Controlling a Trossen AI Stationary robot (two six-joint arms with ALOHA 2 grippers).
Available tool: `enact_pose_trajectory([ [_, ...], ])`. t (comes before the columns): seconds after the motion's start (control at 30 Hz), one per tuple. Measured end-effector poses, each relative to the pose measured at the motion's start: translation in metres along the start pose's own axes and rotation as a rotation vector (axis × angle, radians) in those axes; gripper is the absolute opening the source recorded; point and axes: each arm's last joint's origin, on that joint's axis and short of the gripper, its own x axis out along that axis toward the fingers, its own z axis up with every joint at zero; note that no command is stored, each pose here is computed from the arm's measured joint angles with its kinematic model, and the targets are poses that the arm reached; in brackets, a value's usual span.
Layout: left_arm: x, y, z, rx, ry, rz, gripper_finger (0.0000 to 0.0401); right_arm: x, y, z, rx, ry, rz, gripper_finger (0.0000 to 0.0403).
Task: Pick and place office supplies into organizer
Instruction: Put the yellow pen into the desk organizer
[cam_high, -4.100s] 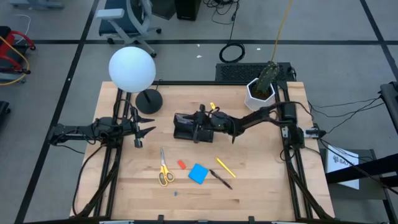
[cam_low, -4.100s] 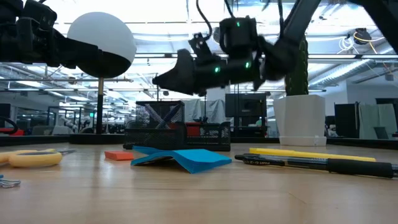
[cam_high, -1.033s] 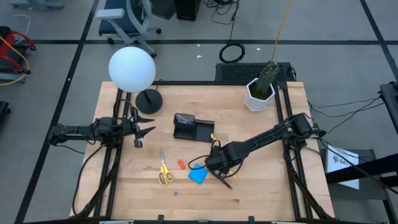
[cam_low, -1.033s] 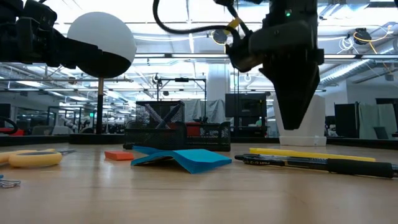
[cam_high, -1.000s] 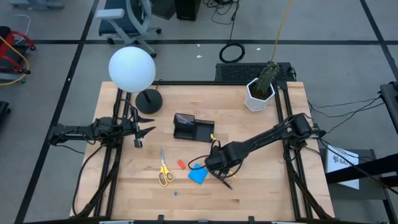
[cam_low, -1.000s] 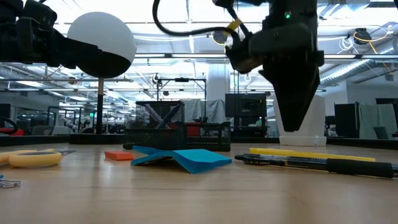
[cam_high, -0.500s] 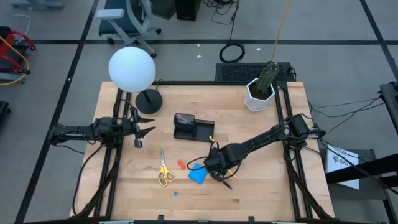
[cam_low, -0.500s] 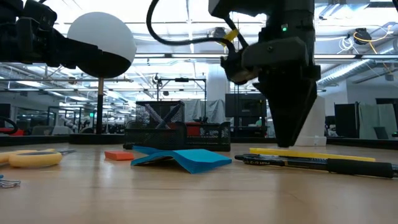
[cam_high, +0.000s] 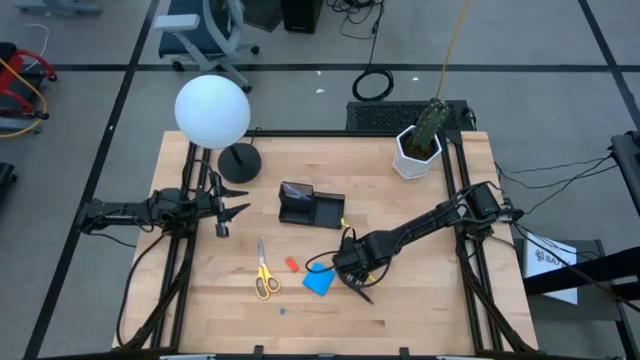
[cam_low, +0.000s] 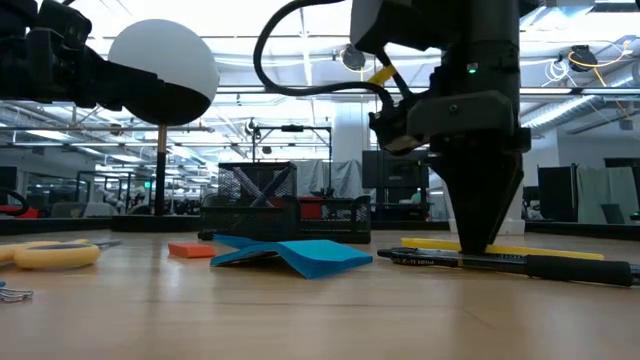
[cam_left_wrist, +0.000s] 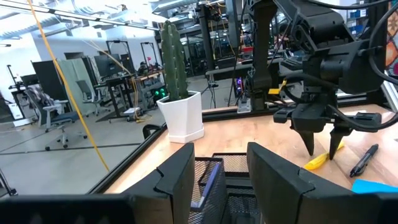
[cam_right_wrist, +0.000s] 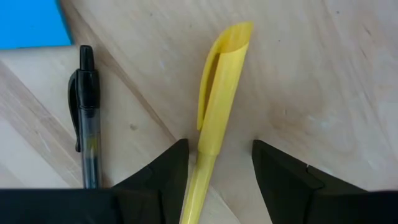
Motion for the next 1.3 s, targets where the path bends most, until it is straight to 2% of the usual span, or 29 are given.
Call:
enact_pose_trajectory([
  [0.13, 0.000, 0.000, 0.000, 0.000, 0.000, 0.000, 0.0154, 0.001, -0.001, 0.002, -0.008, -0.005, 0.006, 0.0170],
  [0.27, 0.000, 0.000, 0.000, 0.000, 0.000, 0.000, 0.0154, 0.001, -0.002, 0.004, -0.026, -0.007, 0.009, 0.0152],
  [0.7, 0.000, 0.000, 0.000, 0.000, 0.000, 0.000, 0.0154, 0.001, -0.001, 0.006, -0.128, -0.018, 0.020, 0.0026],
  [1.03, 0.000, 0.000, 0.000, 0.000, 0.000, 0.000, 0.0154, 0.002, -0.006, 0.012, -0.157, -0.009, 0.030, 0.0026],
  [1.3, 0.000, 0.000, 0.000, 0.000, 0.000, 0.000, 0.0154, -0.009, -0.009, 0.018, -0.177, -0.056, 0.065, 0.0026],
])
